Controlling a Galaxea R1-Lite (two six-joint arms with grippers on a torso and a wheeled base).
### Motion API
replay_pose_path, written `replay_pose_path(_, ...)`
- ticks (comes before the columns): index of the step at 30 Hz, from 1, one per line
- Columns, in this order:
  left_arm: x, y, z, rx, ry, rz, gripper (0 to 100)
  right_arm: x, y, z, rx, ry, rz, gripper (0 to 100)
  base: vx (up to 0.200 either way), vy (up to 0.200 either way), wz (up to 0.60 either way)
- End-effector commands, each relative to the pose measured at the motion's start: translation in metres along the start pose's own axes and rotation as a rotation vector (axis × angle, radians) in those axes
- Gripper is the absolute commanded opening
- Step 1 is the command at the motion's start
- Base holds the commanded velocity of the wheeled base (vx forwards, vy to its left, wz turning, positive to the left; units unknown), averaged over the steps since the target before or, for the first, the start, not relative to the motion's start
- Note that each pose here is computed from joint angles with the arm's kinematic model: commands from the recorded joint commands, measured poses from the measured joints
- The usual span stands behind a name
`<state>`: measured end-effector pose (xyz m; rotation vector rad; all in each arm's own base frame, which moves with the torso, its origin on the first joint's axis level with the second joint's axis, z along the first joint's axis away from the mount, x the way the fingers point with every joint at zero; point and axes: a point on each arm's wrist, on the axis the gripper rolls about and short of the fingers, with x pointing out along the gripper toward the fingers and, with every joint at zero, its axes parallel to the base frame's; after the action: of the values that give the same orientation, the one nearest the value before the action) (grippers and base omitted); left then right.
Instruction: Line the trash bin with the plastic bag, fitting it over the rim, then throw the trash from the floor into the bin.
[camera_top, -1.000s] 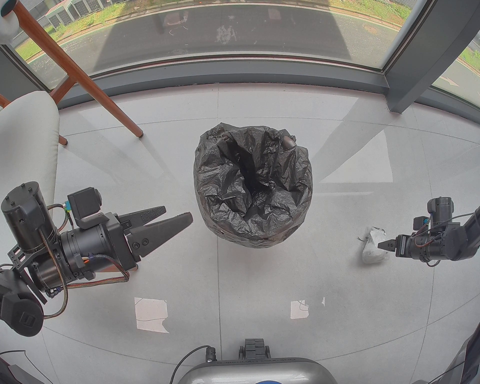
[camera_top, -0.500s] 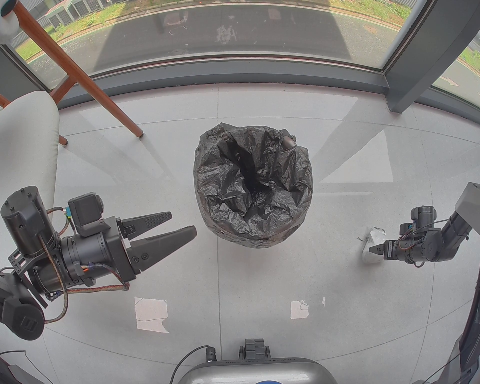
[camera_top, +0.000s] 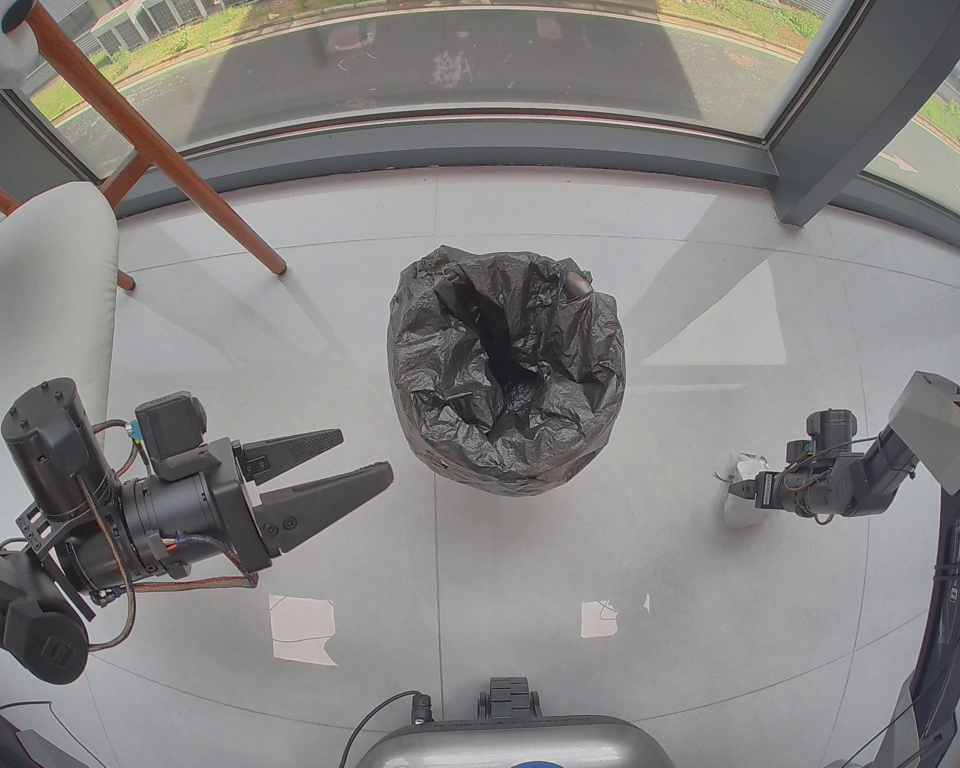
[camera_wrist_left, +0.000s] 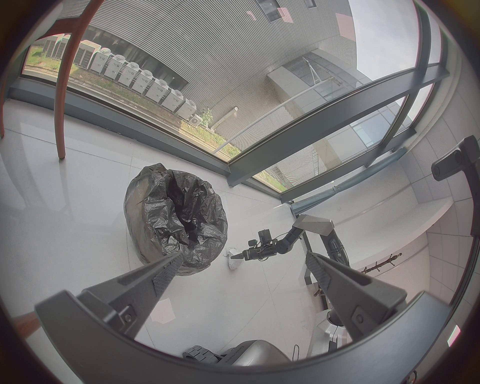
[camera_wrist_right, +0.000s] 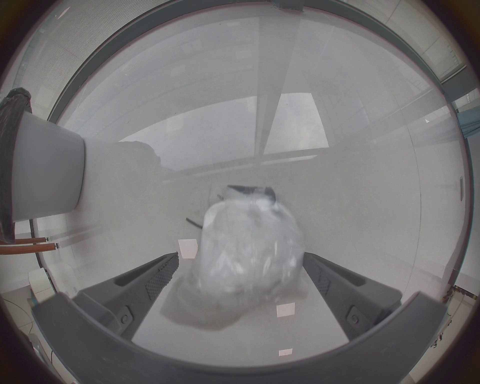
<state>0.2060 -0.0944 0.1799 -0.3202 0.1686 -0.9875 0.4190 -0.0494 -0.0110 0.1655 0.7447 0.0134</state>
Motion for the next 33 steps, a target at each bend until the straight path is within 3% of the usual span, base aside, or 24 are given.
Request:
replay_pose_path(1,0.0,0.001,-0.001,-0.004,0.005,0.002,100,0.016,-0.002,-0.007,0.003,0.031,0.001,100,0.0,0.0,0.0)
replay_pose_path(7,0.001,0.001,-0.001,-0.006,0.004,0.004,100,0.021,-0.001,-0.011,0.002,0.039,0.004,100,0.0,0.0,0.0)
replay_pose_path(8,0.0,0.002,-0.001,-0.007,0.004,0.008,100,0.022,-0.001,-0.011,0.002,0.036,0.004,0,0.0,0.0,0.0)
replay_pose_path(16,0.0,0.003,-0.002,-0.009,0.006,0.013,100,0.016,-0.006,-0.006,0.013,0.027,-0.005,0,0.0,0.0,0.0)
replay_pose_path(22,0.001,0.004,0.0,-0.004,0.0,0.015,100,-0.022,-0.01,0.029,0.015,-0.083,-0.011,0,0.0,0.0,0.0)
replay_pose_path(23,0.0,0.003,0.0,-0.003,-0.001,0.014,100,-0.052,-0.005,0.057,0.002,-0.173,0.0,0,0.0,0.0,0.0)
replay_pose_path(24,0.0,0.003,0.0,-0.003,0.0,0.015,100,-0.068,-0.001,0.069,-0.006,-0.206,0.016,0,0.0,0.0,0.0)
replay_pose_path(28,-0.001,0.002,0.001,0.021,-0.004,0.01,100,-0.129,0.02,0.102,-0.029,-0.245,0.112,0,0.0,0.0,0.0)
replay_pose_path(33,-0.003,-0.002,0.003,0.088,0.004,-0.057,100,-0.237,0.099,0.148,-0.119,-0.364,0.332,0,0.0,0.0,0.0)
